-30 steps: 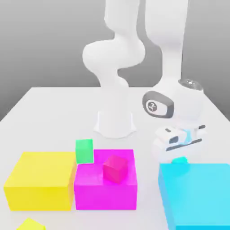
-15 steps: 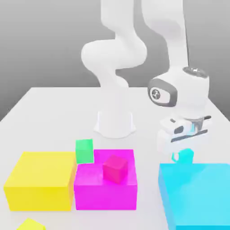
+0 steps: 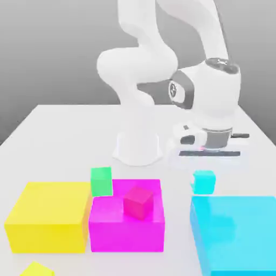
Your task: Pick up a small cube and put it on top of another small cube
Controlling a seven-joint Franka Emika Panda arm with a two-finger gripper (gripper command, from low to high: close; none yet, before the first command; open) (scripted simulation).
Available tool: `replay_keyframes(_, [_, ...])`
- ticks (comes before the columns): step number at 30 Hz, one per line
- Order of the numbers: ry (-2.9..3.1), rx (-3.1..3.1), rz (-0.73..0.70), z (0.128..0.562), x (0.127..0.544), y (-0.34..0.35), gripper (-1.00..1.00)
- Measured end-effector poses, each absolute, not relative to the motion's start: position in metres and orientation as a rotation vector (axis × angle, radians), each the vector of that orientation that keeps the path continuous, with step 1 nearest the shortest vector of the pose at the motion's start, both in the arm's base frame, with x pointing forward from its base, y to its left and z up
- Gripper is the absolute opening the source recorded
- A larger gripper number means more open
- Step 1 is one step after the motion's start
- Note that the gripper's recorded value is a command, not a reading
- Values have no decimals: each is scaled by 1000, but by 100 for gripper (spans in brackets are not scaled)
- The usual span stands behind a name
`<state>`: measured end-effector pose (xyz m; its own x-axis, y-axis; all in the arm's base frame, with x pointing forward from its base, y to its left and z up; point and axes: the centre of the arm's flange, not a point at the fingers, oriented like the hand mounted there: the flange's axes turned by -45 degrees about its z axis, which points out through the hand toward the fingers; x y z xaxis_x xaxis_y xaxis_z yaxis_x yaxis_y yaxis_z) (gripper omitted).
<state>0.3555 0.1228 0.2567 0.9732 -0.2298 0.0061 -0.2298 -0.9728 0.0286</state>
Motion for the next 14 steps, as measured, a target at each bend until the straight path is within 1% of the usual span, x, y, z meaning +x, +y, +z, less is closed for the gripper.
replay_keyframes(3, [-762,3026,5,291,381,74,-100])
replay_keyframes(6, [-1156,2916,2,322,397,22,-100])
replay_keyframes(8, [-1266,2874,2,310,401,6,-100])
replay_keyframes(10, [-1293,2864,2,288,401,2,-100])
replay_keyframes(11, [-1297,2862,2,280,401,2,100])
replay_keyframes(14, [-1297,2862,2,280,401,2,100])
